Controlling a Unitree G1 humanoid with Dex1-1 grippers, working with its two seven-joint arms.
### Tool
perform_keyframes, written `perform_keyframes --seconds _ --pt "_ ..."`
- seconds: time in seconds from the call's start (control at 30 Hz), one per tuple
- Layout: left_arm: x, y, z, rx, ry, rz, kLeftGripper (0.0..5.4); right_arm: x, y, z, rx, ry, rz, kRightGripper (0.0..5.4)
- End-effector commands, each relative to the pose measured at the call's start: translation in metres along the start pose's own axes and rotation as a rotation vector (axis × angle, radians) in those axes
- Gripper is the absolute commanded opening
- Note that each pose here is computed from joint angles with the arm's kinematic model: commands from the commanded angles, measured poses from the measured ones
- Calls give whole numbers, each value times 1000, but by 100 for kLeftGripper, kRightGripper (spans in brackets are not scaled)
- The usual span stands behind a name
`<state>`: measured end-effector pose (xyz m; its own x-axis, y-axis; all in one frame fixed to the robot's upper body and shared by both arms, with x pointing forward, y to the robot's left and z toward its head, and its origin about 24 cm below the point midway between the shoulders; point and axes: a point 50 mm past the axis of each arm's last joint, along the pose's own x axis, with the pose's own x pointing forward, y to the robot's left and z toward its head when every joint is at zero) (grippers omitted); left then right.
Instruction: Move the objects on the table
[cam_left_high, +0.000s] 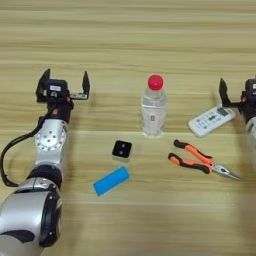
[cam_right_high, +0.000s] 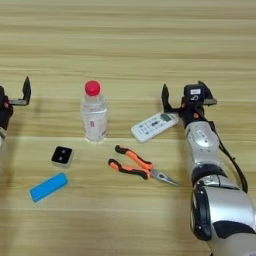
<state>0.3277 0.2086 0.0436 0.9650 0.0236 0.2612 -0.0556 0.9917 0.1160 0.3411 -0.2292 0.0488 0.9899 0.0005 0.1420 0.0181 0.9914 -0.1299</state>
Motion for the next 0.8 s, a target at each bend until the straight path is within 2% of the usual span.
perform_keyframes --seconds 0.03,0.07,0.13,0.27,0.3,0.4,0.6,0.7,0.8 --pt "5 -7 4 13 -13 -13 540 3 -4 14 49 -100 48 539" --pt "5 -8 4 13 -13 -13 540 2 -4 17 81 -124 83 539" --pt "5 -9 4 14 -12 -14 540 1 -2 22 106 -167 155 539" --pt "5 -11 4 16 -13 -14 540 -6 1 31 99 -227 330 539" --pt "5 -11 4 17 -12 -14 540 -10 0 34 80 -245 376 539" --pt "5 -10 4 18 -10 -12 540 -25 0 38 67 -257 503 539" --pt "5 -9 3 18 -8 -6 540 -66 10 42 8 -195 815 539" --pt "6 -9 4 17 -8 -5 540 -85 13 41 -21 -127 957 539" --pt "6 -10 4 17 -8 -7 540 -97 14 37 -43 -62 1045 539"
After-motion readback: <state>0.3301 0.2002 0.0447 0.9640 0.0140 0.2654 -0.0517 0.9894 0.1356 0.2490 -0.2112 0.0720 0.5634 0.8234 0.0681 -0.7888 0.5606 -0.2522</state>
